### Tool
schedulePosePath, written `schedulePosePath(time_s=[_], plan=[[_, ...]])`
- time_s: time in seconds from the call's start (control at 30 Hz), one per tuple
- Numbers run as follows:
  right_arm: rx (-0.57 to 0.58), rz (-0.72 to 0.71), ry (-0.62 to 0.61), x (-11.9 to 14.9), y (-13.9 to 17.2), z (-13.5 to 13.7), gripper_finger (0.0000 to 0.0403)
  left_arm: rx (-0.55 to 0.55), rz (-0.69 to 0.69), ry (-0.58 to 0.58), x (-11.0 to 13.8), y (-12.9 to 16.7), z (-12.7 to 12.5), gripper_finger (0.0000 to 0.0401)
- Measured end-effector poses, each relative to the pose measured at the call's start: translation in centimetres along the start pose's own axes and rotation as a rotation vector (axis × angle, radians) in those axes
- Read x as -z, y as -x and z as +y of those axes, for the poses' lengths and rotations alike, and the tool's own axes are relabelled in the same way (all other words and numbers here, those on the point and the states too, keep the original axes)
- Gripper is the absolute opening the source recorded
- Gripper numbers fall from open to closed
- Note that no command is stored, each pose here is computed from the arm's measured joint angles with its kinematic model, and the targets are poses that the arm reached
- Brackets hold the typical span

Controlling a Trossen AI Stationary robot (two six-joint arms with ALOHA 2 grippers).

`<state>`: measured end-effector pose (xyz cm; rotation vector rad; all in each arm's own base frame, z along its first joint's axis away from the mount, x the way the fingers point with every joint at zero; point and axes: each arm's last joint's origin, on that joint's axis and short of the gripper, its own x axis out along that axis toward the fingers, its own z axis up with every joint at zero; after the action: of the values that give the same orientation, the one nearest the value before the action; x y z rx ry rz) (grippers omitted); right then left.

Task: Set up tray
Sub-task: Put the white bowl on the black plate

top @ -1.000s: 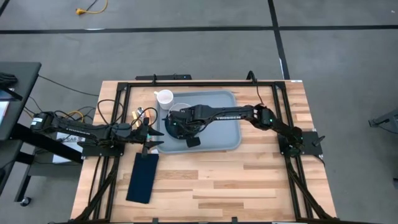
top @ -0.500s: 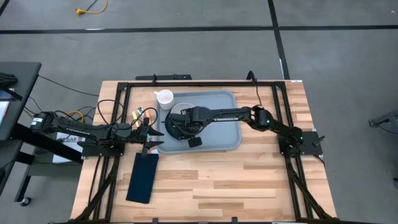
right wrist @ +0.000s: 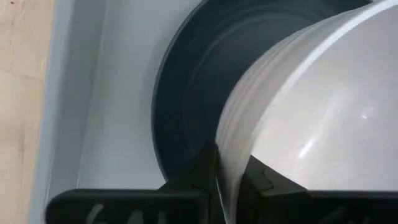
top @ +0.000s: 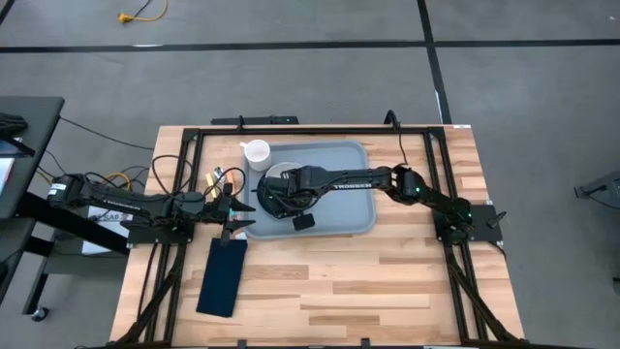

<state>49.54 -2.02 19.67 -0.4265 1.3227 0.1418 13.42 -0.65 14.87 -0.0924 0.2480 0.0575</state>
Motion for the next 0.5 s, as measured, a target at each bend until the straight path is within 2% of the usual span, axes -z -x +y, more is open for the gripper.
schedulePosePath(time_s=[0.5], plan=[[0.018, -0.006, -0.001, -0.1, 0.04, -0.09, 0.0069, 0.0, 0.0, 0.0, 0.0, 0.0, 0.0, 0.0167]])
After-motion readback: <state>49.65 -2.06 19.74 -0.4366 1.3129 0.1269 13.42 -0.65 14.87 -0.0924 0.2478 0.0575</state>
